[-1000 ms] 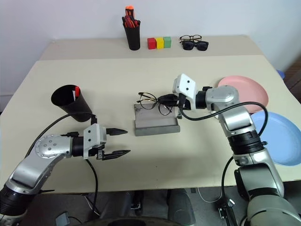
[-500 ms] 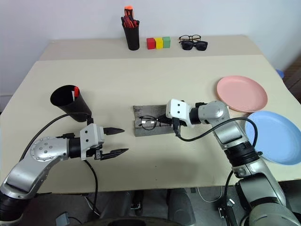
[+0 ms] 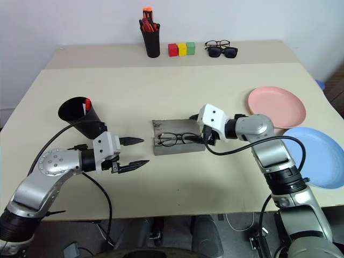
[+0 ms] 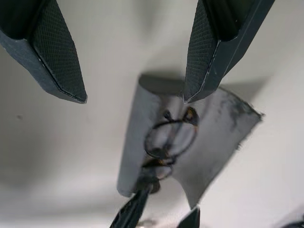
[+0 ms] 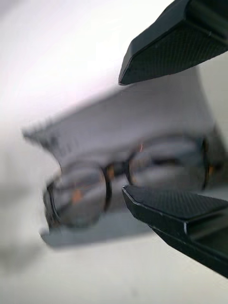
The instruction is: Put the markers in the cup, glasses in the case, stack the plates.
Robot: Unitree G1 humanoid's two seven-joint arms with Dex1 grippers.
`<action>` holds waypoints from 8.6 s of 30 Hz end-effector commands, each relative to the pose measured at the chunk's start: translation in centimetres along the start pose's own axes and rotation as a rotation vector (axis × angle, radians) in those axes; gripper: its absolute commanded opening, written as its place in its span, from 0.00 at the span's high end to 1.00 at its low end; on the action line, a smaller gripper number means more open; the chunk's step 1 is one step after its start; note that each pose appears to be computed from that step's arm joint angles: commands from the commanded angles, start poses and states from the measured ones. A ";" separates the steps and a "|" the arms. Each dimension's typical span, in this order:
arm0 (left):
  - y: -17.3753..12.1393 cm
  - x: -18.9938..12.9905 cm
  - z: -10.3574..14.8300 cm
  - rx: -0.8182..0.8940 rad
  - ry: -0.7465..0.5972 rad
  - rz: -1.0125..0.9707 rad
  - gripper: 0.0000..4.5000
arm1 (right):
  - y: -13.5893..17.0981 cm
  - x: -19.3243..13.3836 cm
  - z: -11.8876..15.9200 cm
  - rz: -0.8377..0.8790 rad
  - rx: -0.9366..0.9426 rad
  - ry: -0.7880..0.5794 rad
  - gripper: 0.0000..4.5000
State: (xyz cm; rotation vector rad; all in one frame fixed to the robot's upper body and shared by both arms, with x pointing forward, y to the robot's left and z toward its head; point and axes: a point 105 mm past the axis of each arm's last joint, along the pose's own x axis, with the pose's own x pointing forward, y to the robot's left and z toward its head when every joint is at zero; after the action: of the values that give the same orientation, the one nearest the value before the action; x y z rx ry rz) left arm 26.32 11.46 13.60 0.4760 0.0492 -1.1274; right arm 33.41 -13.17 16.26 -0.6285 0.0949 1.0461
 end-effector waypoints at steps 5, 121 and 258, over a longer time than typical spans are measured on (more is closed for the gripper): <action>2.2 1.5 1.2 0.019 -0.035 0.076 0.26 | -1.1 -2.7 1.3 -0.147 0.079 -0.078 0.25; 8.7 11.4 10.3 0.276 -0.107 -0.048 0.87 | 7.3 -9.1 -1.3 -0.193 0.286 -0.190 0.24; 0.8 11.0 6.0 0.077 -0.078 -0.292 0.00 | -2.5 -13.6 -12.1 -0.690 0.691 0.241 0.26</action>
State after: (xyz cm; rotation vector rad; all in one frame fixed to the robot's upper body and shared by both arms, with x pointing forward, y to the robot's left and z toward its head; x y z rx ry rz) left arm 30.63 0.05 14.91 0.4922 0.0686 -1.4416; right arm 30.57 -30.72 12.00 -0.0952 0.4335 0.2401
